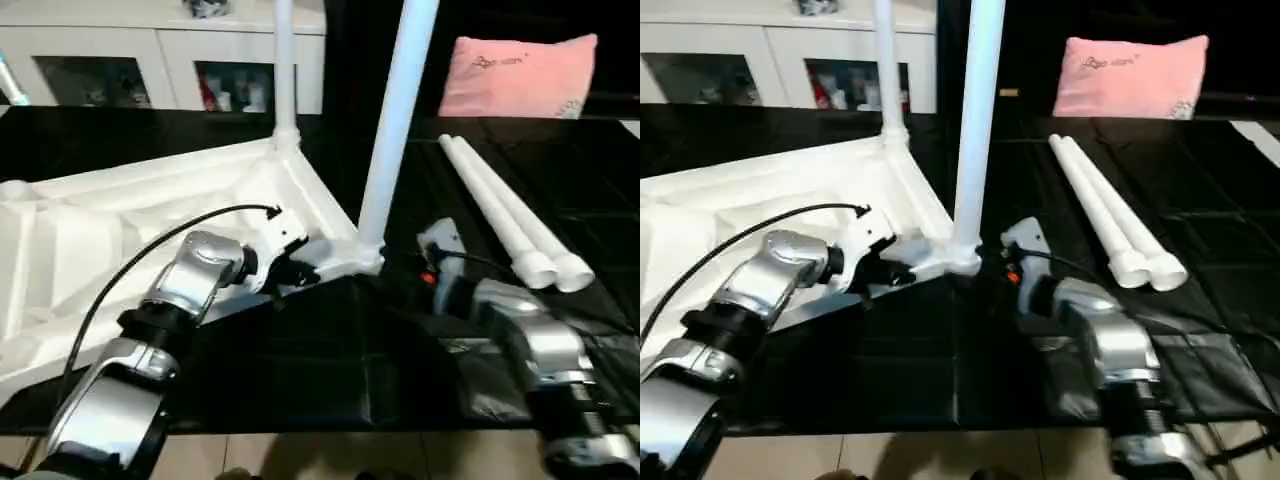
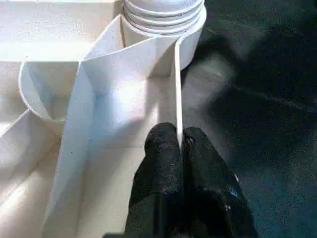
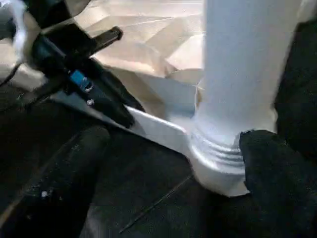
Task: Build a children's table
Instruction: Rotate leg to tighten
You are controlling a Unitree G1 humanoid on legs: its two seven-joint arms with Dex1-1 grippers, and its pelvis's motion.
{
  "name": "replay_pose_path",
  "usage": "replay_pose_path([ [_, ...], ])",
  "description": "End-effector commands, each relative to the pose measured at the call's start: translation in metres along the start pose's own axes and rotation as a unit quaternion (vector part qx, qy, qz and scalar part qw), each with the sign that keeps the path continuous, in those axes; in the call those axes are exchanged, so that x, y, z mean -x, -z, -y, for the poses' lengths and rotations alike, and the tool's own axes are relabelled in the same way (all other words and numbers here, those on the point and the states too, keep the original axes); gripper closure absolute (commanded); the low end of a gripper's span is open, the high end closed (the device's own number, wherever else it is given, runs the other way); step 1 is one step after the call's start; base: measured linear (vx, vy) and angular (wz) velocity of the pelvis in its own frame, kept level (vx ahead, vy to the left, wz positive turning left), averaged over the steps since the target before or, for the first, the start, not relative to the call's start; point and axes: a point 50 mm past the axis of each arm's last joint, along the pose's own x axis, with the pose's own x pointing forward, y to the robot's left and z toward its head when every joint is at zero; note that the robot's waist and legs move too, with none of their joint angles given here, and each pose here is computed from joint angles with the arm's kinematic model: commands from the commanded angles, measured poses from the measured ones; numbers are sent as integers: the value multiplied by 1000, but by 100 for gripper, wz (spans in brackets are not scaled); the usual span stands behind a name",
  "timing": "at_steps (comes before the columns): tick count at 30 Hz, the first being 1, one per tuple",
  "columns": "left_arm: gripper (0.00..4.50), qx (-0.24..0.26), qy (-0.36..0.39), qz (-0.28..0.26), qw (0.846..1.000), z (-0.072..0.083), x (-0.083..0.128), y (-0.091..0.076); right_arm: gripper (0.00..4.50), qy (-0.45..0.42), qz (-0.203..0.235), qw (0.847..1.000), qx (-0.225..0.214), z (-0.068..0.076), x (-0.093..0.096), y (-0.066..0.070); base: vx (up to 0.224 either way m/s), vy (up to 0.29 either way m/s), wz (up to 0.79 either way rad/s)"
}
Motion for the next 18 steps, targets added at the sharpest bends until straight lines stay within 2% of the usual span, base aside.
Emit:
replay_pose_path([
  [1,450,-55,46,22,997,5,1,-15,4,-21,18,999,30,-2,4,-10,0,0,0],
  [7,450,-86,102,1,991,11,8,-7,4,-74,12,995,60,-5,12,-12,0,0,0],
  [12,450,-107,148,-13,983,15,13,-5,4,-142,-22,987,76,-10,16,-9,0,0,0],
  [13,450,-115,164,-18,980,17,14,-4,31,-160,-32,983,78,-10,16,-8,0,0,0],
  [16,450,-126,182,-21,975,19,14,-4,41,-175,-39,981,78,-9,15,-7,0,0,0],
  [18,450,-133,193,-25,972,21,14,-4,64,-182,-42,979,77,-8,14,-8,0,0,0],
])
